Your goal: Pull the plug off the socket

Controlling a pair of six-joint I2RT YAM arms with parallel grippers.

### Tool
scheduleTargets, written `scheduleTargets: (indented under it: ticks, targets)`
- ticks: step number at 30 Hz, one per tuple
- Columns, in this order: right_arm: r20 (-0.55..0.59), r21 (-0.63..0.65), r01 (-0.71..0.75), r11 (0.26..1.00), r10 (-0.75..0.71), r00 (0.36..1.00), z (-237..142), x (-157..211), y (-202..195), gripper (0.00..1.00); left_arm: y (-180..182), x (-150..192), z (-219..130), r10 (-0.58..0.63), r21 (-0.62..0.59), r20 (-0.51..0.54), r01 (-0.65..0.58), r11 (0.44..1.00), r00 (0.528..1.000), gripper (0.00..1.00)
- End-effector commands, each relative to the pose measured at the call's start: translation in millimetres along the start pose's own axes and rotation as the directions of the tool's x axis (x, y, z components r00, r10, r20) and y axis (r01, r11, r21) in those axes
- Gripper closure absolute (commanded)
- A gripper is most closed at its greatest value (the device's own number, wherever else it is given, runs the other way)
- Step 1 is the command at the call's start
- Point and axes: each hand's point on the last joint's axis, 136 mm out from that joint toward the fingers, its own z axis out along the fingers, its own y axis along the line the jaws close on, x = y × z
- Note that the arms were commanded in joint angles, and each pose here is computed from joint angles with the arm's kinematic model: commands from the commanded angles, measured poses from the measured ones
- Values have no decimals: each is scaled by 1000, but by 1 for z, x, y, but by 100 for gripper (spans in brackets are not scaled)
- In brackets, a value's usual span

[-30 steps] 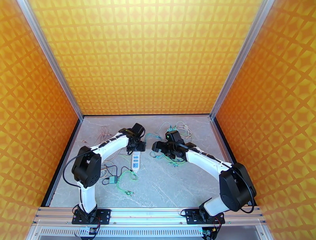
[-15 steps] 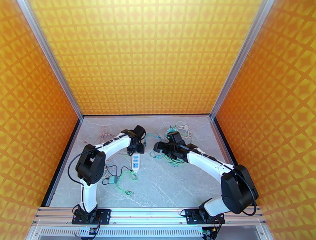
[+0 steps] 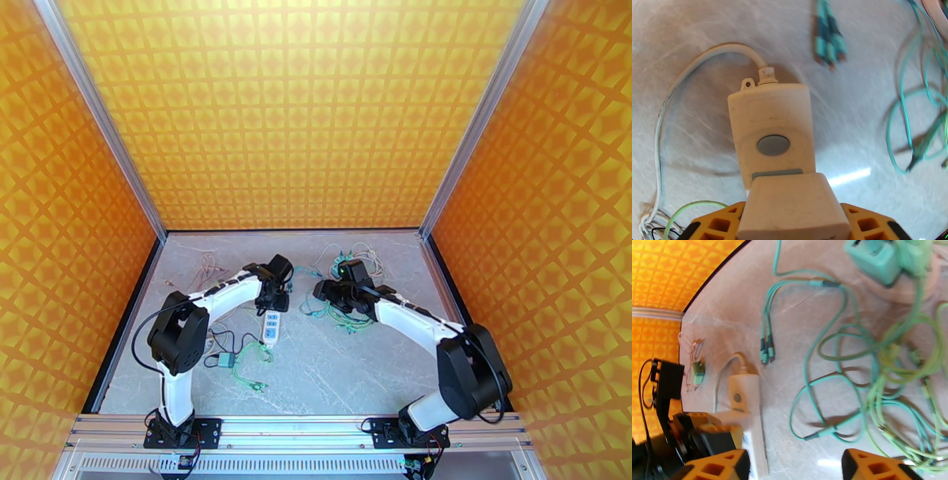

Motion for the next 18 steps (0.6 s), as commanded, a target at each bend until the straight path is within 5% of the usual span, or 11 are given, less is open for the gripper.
scheduleTargets:
  ticks: [1, 18]
  targets:
    - [-75, -150, 1, 989, -13, 997, 17, 0, 28, 41, -24, 7, -10, 117, 54, 26, -118, 992, 993, 56]
    - [-317, -269, -152, 951, 62, 946, 79, 29, 29, 47, -44, 23, -12, 143, 133, 25, -145, 980, 989, 58]
